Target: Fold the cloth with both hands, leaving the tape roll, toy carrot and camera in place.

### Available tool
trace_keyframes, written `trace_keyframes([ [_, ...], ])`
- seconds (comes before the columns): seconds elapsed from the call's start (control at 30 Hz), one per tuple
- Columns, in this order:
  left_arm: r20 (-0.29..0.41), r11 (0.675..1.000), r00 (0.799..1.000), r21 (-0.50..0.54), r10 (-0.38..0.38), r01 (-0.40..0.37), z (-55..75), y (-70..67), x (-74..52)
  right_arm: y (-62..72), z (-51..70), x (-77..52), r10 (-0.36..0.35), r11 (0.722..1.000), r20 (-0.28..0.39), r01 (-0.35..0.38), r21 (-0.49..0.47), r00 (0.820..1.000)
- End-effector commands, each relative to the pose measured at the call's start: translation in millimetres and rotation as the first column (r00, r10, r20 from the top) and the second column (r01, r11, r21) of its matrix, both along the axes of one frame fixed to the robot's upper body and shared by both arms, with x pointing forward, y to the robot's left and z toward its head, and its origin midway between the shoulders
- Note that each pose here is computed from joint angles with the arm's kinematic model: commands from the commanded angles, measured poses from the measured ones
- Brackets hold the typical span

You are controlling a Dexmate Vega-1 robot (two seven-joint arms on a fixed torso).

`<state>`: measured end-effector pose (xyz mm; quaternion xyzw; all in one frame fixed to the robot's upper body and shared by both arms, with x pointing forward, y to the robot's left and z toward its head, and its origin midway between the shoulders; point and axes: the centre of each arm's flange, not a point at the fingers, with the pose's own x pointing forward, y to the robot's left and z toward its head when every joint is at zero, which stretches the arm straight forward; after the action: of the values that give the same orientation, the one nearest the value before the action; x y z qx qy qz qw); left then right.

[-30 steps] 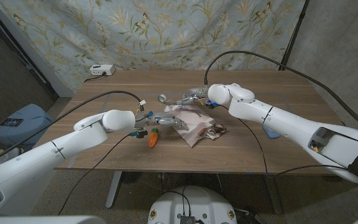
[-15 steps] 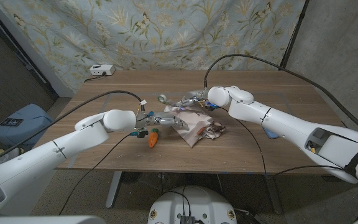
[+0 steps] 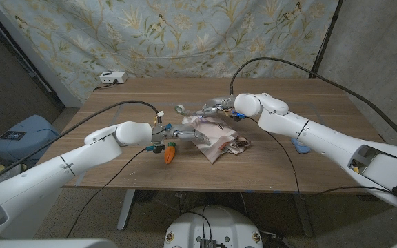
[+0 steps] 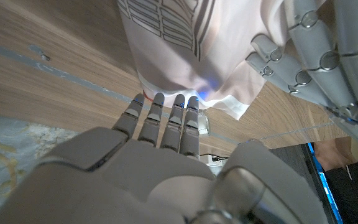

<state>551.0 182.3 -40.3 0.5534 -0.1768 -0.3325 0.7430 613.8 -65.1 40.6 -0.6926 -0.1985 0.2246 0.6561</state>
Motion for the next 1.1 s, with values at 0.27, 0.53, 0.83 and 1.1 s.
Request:
trace_keyframes([
  [0.27, 0.008, 1.000, 1.000, 0.015, -0.007, 0.007, 0.1, -5.1, -1.2, -26.3, 0.9, -28.4, -0.043, 0.999, 0.026, 0.042, 0.021, 0.999],
  [0.53, 0.019, 1.000, 1.000, 0.018, 0.000, 0.000, 2.6, -2.9, 0.5, -32.8, -5.2, -39.7, -0.072, 0.997, 0.037, 0.072, 0.002, 0.997],
  [0.83, 0.019, 1.000, 1.000, 0.011, 0.005, -0.005, 3.4, 1.6, 1.6, -41.9, -16.1, -49.2, -0.098, 0.995, 0.019, 0.098, 0.011, 0.995],
  [1.1, 0.023, 1.000, 1.000, 0.025, 0.001, -0.002, 2.6, 2.4, -0.3, -45.4, -27.4, -53.3, -0.106, 0.994, 0.025, 0.106, 0.010, 0.994],
])
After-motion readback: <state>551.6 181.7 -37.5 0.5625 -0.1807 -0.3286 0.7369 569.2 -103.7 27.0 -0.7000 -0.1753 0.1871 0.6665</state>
